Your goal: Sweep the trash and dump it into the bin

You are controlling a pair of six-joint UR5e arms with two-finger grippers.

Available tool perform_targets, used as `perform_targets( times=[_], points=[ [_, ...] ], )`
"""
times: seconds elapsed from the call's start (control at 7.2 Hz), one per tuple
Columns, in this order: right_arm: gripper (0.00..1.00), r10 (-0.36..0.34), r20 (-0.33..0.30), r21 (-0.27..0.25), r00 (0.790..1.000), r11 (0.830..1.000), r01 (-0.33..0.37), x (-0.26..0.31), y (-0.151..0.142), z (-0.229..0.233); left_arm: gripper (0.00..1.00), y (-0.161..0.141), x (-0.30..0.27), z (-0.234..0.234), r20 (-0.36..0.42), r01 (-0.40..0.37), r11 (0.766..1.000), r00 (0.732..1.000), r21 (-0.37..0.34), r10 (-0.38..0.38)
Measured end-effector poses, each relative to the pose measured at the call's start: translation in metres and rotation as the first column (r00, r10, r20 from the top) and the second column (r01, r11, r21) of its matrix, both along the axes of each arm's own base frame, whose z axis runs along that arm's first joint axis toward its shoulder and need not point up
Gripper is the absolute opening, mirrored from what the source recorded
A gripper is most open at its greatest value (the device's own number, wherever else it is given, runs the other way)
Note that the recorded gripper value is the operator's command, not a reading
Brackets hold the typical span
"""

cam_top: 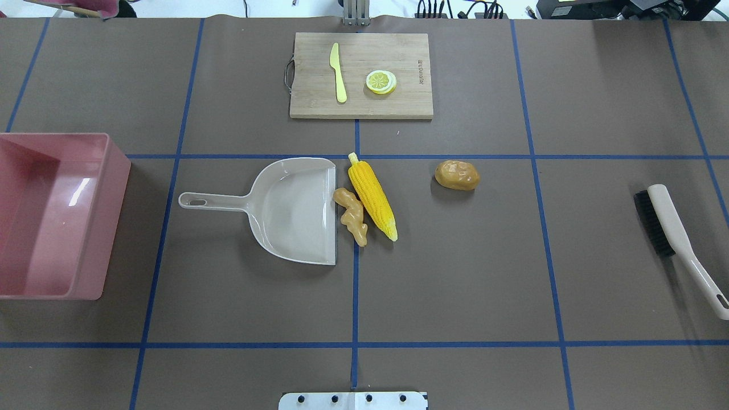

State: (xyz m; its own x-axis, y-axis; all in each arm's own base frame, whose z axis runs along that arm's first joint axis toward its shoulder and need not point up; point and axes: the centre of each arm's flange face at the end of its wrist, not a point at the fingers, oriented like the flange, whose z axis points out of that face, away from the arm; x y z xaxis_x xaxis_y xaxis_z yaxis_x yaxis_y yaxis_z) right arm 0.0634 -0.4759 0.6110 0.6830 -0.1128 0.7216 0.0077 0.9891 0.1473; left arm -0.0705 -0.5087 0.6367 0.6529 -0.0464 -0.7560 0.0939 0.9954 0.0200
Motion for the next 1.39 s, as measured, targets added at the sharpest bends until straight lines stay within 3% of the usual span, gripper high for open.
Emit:
perform_targets(
  times=[0.28,0.69,1.11,1.25,1.39],
  points=[
    [1.0,-0.036,0.074,-0.014,0.997,0.999,0.037,-0.03,0.006,-0.014,0.98,0.003,0.001,0.004,0.015,0.0,1.0,1.0,-0.011,0.0],
    [1.0,-0.137,0.101,-0.063,0.985,0.988,0.144,-0.102,0.031,-0.03,0.98,0.001,-0.005,0.012,0.111,0.006,1.0,0.994,-0.017,-0.004],
    [1.0,-0.188,0.035,-0.09,0.982,0.978,0.19,-0.143,0.079,-0.038,0.98,-0.002,0.013,0.025,0.149,-0.031,0.999,0.988,-0.044,0.037],
    [1.0,-0.209,0.023,-0.089,0.978,0.974,0.21,-0.148,0.096,-0.03,0.98,-0.006,0.016,0.012,0.158,-0.038,0.999,0.987,-0.013,0.04],
    [1.0,-0.231,0.012,-0.091,0.973,0.969,0.231,-0.154,0.107,-0.023,0.98,-0.012,0.023,-0.023,0.158,-0.052,0.996,0.987,0.069,0.041]
  ],
)
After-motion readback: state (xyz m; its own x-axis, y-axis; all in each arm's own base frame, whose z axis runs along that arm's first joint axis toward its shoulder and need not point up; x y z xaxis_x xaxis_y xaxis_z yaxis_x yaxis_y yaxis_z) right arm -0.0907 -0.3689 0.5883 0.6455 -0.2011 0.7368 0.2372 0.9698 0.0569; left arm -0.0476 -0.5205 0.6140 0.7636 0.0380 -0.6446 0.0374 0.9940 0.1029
